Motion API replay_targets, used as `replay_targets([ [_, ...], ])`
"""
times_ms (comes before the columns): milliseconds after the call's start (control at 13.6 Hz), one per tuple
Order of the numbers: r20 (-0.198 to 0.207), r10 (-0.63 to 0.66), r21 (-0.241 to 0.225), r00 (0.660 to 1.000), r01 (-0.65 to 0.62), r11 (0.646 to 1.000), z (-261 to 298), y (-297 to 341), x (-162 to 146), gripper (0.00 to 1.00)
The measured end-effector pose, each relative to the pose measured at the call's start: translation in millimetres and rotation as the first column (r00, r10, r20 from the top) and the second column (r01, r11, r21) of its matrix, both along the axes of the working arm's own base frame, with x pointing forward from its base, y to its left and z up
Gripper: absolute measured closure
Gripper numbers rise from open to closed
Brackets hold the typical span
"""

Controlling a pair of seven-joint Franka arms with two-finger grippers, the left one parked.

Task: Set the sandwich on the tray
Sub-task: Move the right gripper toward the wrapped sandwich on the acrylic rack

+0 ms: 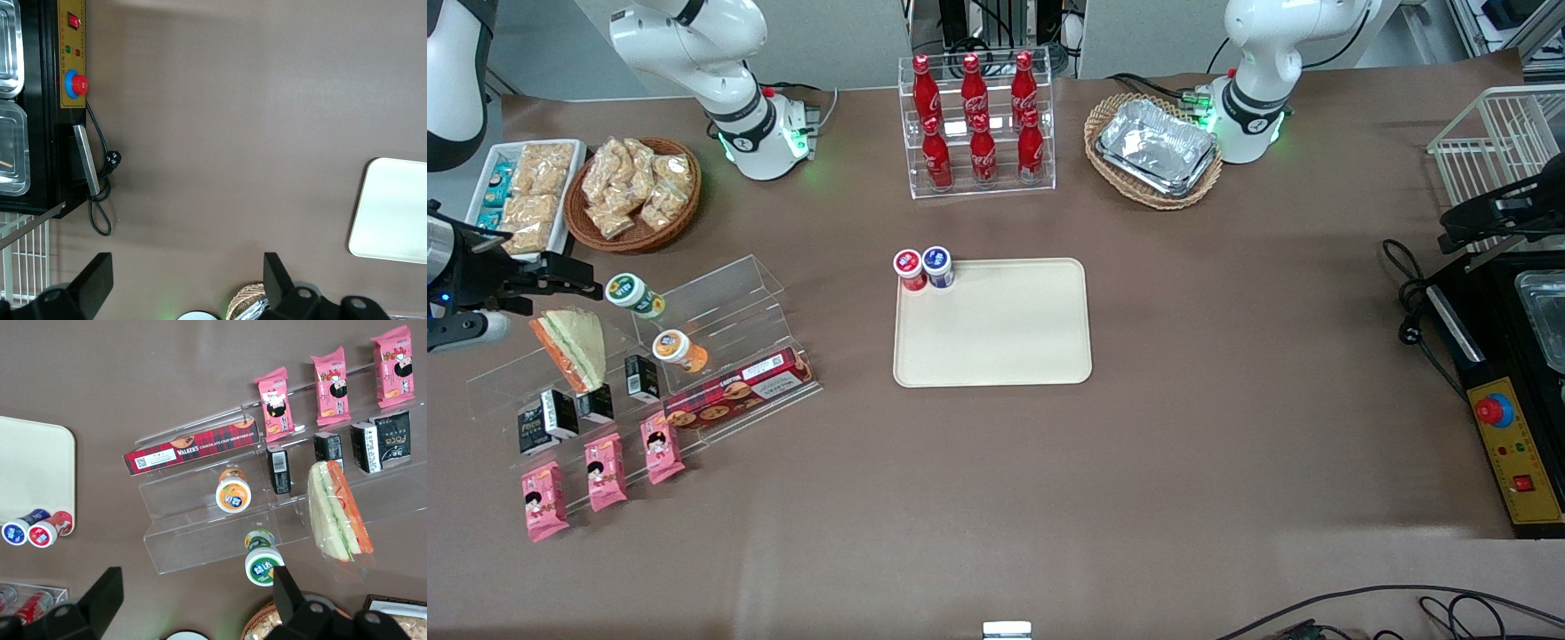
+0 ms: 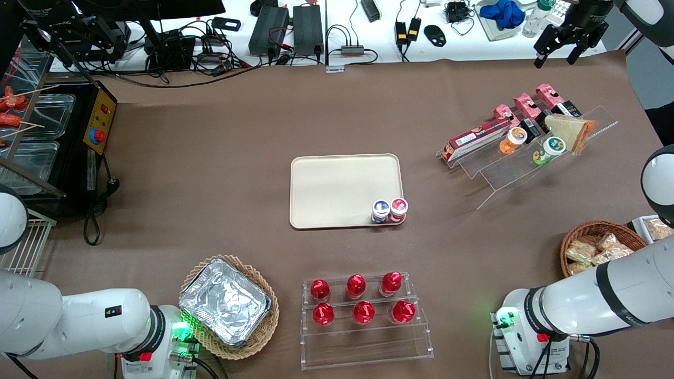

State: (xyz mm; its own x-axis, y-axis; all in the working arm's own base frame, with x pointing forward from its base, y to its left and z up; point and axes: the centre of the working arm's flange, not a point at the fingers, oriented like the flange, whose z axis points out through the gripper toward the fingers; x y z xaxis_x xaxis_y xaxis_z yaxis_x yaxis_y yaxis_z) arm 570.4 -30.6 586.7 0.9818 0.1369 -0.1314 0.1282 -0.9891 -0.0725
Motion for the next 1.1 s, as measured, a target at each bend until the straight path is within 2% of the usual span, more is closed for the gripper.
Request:
replay_targets([
  [220, -0.005, -0.021, -0.003, 1.0, 0.021, 1.0, -1.1, -2.2, -0.3, 0.0],
  [807, -0.123, -0.102, 0.003, 0.987, 0.103, 0.995, -4.9, -46.8, -22.3, 0.0],
  [1027, -0.122, -0.083, 0.005, 0.989, 0.084, 0.996, -5.4, -47.8, -25.2, 0.0],
  [1100, -0.108, -0.055, -0.002, 0.993, 0.055, 0.998, -6.2, -51.2, -28.9, 0.0],
])
